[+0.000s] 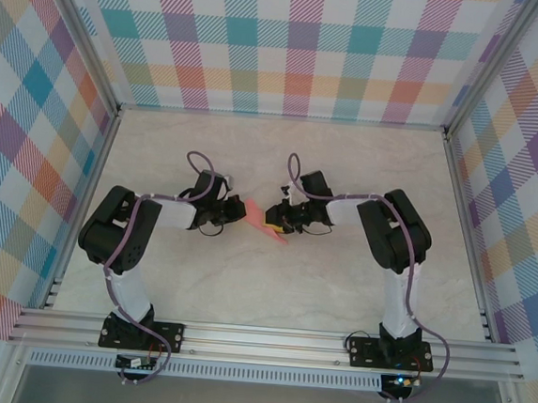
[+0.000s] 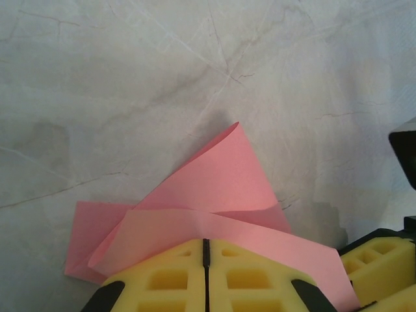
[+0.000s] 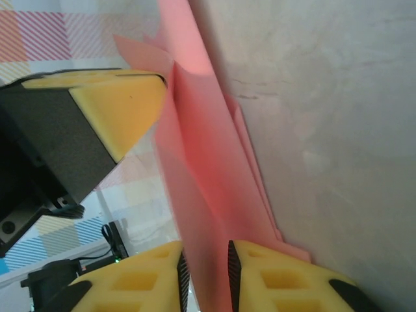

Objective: Fold a paper plane with a square sheet of paper (pick it up from the middle)
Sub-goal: Fold the wing for the fifth time at the center of the table.

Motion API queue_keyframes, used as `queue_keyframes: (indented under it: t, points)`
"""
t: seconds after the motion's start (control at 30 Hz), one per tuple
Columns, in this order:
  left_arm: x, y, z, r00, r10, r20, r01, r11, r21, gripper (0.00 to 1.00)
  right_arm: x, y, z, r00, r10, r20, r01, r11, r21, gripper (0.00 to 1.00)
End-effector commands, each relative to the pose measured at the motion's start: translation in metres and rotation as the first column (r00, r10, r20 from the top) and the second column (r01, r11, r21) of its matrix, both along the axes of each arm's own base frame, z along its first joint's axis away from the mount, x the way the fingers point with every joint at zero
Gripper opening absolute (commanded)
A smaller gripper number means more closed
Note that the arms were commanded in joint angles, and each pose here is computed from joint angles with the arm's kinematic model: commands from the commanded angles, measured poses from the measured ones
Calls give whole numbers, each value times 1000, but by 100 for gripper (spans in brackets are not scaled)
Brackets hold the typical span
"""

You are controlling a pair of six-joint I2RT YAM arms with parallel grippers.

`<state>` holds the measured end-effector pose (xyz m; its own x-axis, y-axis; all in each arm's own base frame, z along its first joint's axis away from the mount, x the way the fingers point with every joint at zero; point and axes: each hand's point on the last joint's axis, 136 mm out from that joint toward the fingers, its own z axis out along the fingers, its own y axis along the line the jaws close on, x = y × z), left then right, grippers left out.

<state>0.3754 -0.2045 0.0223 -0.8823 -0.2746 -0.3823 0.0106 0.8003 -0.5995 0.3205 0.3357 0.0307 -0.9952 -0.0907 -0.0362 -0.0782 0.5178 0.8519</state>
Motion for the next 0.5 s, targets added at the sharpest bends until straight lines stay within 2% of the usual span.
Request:
queue_keyframes:
  t: [0.0, 0.27, 0.47]
  points:
    - [-12, 13, -29, 996, 24, -81, -16, 995, 96, 7, -16, -22, -13, 1000, 13, -26, -15, 994, -104, 28]
    - [-13, 10, -30, 996, 17, -85, -9, 996, 93, 7, -17, -23, 12, 995, 60, 79, -53, 995, -87, 31]
    - [-13, 7, -26, 997, 6, -79, 0, 997, 76, 7, -7, -22, 25, 989, 31, 142, -19, 997, -80, 34]
